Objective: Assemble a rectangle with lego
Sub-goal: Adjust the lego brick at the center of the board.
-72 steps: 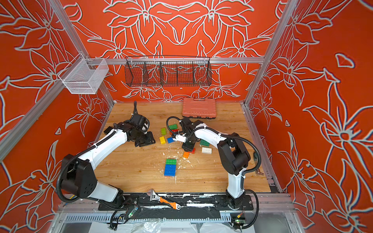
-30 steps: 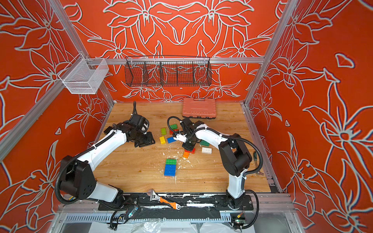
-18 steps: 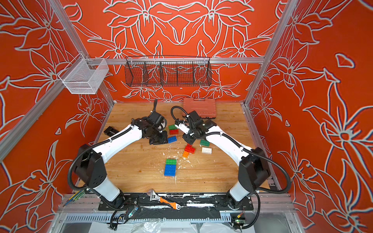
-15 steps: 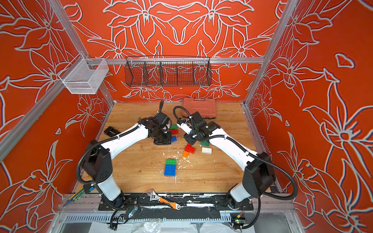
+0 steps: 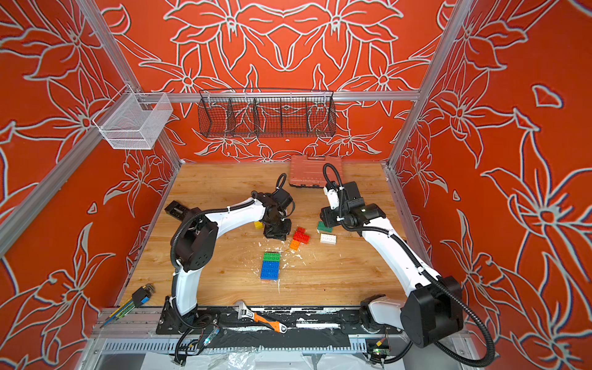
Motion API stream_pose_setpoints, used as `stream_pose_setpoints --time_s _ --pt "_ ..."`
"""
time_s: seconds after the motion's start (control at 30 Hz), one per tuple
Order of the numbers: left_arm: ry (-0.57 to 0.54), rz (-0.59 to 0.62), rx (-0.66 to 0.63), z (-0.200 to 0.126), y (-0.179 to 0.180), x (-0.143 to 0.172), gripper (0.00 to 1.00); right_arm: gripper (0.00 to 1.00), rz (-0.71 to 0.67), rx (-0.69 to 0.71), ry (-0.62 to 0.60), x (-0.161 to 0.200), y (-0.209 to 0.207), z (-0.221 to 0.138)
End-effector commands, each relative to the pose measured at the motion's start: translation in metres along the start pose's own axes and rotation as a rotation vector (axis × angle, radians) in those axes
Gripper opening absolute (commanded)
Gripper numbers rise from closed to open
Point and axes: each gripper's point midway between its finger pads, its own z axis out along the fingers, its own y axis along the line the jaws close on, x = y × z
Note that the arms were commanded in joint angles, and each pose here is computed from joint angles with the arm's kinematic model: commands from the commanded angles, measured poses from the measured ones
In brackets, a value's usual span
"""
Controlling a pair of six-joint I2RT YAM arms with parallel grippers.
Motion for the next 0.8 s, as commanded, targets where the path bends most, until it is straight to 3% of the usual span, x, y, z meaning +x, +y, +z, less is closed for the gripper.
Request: stream_pose_setpoints --time_s 0.0,0.43,0.77 --pt "0.028 -0.010 -0.006 0.010 -0.005 0.003 0.00 0.51 0.110 0.018 0.047 0.012 -0.011 0.012" --pt "0.062 0.006 0.011 0.024 -0.021 0.015 0.00 0.52 0.133 -0.018 0.036 0.003 -0.009 0.018" --pt "0.071 0.015 0.024 0.024 -0.041 0.031 0.00 0.55 0.203 0.074 0.098 0.023 -0.029 0.033"
